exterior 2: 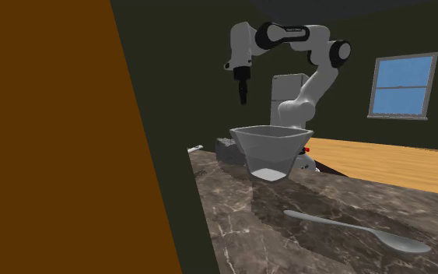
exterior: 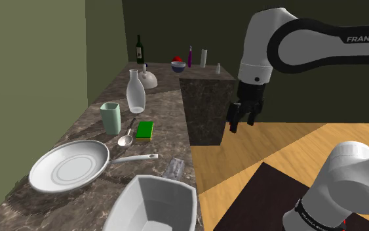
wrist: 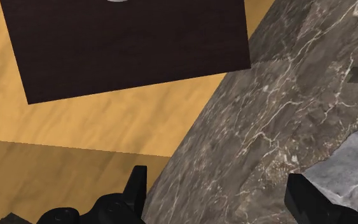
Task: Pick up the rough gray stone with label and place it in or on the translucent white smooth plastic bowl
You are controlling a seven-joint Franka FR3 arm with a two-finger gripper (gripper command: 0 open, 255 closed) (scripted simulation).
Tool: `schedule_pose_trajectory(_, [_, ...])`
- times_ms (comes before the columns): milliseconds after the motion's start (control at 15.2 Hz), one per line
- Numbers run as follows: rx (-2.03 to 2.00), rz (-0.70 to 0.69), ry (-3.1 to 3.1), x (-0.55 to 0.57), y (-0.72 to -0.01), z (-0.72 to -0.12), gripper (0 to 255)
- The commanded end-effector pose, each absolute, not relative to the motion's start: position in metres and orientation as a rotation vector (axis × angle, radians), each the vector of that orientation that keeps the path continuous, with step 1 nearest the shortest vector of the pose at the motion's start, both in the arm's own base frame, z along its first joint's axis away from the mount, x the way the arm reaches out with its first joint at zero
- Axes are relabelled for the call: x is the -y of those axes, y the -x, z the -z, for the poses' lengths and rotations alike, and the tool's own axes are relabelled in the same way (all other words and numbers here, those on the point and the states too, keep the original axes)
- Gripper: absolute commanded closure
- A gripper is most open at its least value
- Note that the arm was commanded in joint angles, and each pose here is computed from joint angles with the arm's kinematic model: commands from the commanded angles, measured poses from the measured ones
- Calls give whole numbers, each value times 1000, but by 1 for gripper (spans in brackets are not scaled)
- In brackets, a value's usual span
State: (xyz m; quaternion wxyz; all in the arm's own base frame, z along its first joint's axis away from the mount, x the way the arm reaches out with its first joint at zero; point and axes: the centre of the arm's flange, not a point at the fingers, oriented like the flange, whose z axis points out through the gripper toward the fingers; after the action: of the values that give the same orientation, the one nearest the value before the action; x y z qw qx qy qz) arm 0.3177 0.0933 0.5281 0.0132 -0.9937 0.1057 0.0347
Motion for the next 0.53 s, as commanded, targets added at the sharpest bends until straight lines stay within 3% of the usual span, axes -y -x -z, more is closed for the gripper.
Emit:
schedule_pose_trajectory(0, [-406, -112, 3097, -120, -322, -520, 0])
schedule_pose_trajectory(462, [-656, -124, 3092, -208, -351, -491, 0])
